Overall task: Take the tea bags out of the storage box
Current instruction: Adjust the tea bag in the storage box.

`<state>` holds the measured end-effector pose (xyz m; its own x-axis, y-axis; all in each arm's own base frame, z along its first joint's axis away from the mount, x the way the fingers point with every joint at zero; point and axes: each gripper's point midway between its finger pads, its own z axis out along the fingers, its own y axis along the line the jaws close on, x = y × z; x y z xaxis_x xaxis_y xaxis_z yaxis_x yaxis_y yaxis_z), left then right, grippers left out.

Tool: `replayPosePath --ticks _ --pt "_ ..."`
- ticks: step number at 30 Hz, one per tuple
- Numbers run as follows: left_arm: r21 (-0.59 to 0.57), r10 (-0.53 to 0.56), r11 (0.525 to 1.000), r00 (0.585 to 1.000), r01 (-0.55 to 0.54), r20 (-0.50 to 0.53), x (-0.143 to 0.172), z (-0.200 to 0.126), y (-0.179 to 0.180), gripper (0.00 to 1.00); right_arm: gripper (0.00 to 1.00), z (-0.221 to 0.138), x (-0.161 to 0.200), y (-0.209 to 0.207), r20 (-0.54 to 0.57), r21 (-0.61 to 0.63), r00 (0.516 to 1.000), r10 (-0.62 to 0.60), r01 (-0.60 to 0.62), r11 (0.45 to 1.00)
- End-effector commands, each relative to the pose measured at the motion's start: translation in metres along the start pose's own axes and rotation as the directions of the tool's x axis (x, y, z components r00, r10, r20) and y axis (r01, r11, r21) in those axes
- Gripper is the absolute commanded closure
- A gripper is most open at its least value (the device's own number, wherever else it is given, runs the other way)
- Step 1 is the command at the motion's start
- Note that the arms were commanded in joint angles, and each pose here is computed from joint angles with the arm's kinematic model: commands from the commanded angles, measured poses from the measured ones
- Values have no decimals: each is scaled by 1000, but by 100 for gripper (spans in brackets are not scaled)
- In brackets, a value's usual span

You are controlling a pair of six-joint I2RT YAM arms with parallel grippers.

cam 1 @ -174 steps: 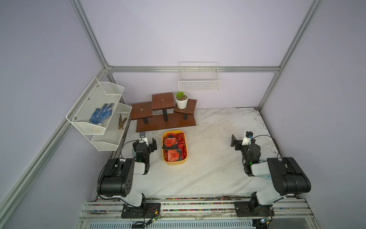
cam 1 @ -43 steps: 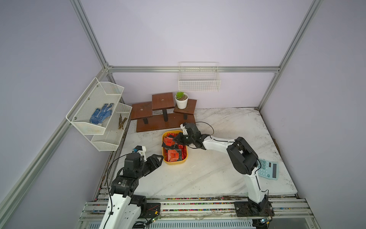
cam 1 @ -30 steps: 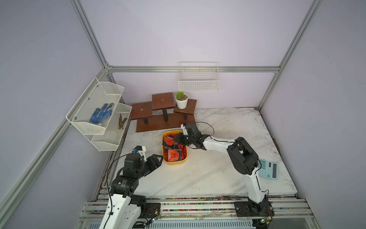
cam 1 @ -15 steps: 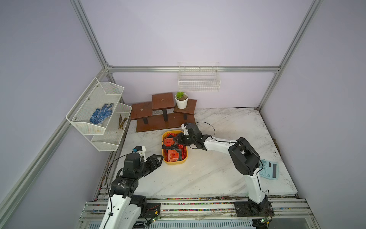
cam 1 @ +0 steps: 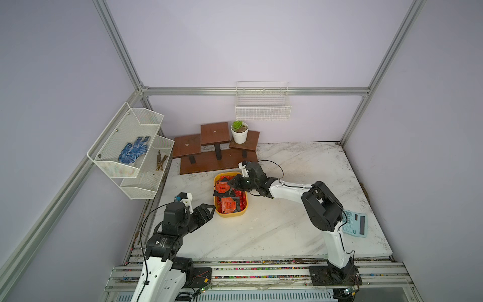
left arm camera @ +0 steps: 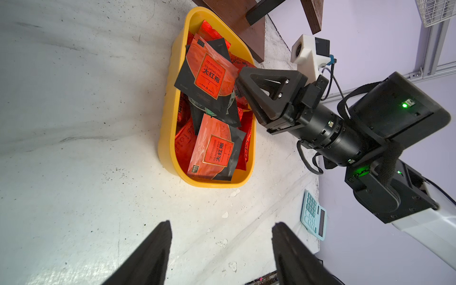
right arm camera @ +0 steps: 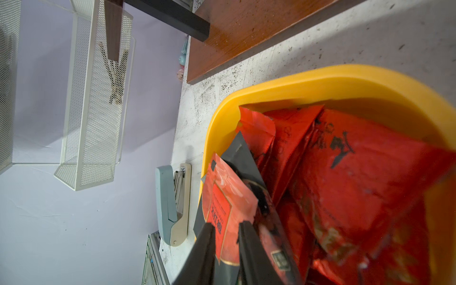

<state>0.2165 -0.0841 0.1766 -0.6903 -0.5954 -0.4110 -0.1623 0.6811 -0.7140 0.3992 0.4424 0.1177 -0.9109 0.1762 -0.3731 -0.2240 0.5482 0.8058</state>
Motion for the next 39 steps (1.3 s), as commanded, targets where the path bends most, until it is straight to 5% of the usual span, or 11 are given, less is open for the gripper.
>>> replayPosePath --ticks 1,29,39 --pt "11 1 1000 1000 -1 20 -5 -4 -6 32 77 6 -4 7 7 -31 1000 -3 3 1000" --pt "9 -3 1000 1000 3 22 -6 -3 -6 32 71 1 -7 -9 27 60 999 -22 20 998" --pt "3 -6 1000 1000 6 14 -5 -1 -4 32 71 8 -7 0 23 -4 1000 -15 15 1000"
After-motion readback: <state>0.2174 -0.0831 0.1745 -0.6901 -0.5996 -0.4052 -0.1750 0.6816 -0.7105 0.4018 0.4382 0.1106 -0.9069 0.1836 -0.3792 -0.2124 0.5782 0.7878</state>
